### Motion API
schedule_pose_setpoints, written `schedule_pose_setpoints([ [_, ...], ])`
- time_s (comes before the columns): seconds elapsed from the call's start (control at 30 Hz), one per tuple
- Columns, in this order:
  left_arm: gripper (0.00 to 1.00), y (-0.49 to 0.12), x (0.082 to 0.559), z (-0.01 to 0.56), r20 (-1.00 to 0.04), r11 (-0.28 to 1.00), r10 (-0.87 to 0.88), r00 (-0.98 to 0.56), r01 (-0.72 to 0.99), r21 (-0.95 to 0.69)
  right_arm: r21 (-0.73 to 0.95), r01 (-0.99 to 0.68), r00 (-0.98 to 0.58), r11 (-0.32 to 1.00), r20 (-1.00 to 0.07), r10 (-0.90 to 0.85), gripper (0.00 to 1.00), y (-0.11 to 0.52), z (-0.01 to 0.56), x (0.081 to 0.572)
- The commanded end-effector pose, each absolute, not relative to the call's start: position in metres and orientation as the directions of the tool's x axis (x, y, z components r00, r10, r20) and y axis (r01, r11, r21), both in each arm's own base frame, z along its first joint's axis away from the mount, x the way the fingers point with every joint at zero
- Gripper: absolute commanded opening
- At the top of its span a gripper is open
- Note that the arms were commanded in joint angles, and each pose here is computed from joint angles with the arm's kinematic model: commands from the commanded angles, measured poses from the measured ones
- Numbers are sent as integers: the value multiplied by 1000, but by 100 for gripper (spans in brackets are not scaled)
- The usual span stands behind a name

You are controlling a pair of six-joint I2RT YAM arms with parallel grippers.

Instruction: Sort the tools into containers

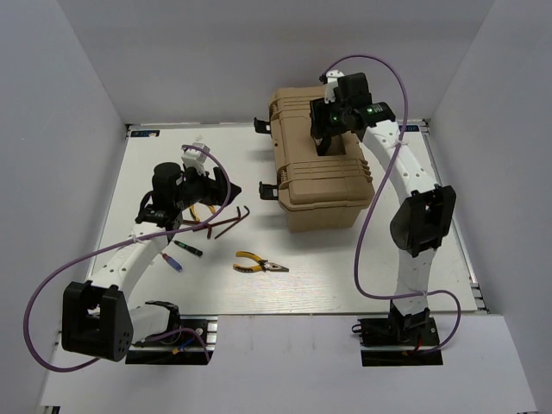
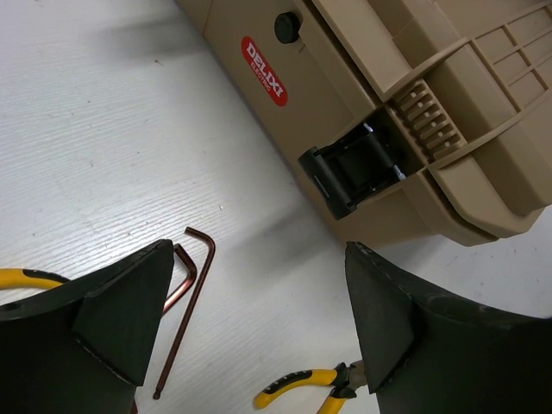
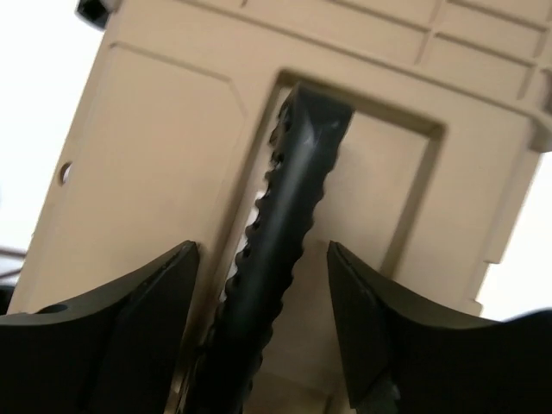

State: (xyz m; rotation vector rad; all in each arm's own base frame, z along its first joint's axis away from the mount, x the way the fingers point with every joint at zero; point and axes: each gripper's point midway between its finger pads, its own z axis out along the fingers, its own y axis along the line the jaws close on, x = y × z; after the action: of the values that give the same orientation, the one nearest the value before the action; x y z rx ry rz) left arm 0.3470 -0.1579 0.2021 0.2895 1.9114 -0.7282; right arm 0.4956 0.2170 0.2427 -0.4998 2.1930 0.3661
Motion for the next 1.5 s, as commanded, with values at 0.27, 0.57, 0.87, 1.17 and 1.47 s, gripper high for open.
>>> schedule_pose_setpoints([
  [0.27, 91, -166, 346, 230, -909, 749, -133, -396, 560, -354, -16, -380, -515, 925, -827, -225, 40, 214, 255, 517],
  [0.57, 88, -170, 342, 238, -910, 726, -147, -387, 583, -365, 53, -395, -475, 917, -866, -155, 0, 224, 293, 507],
  [0.87, 87, -177, 342, 231, -898, 696, -151, -413, 602, -393, 224, -345, -443, 912, -895, 52, 0, 227, 352, 491],
  [1.17, 86, -188, 342, 219, -877, 657, -155, -456, 615, -436, 319, -219, -386, 922, -896, 218, 0, 207, 387, 499],
  [1.47, 85, -193, 345, 221, -866, 627, -180, -466, 624, -466, 395, -194, -291, 898, -897, 332, 0, 178, 439, 496],
])
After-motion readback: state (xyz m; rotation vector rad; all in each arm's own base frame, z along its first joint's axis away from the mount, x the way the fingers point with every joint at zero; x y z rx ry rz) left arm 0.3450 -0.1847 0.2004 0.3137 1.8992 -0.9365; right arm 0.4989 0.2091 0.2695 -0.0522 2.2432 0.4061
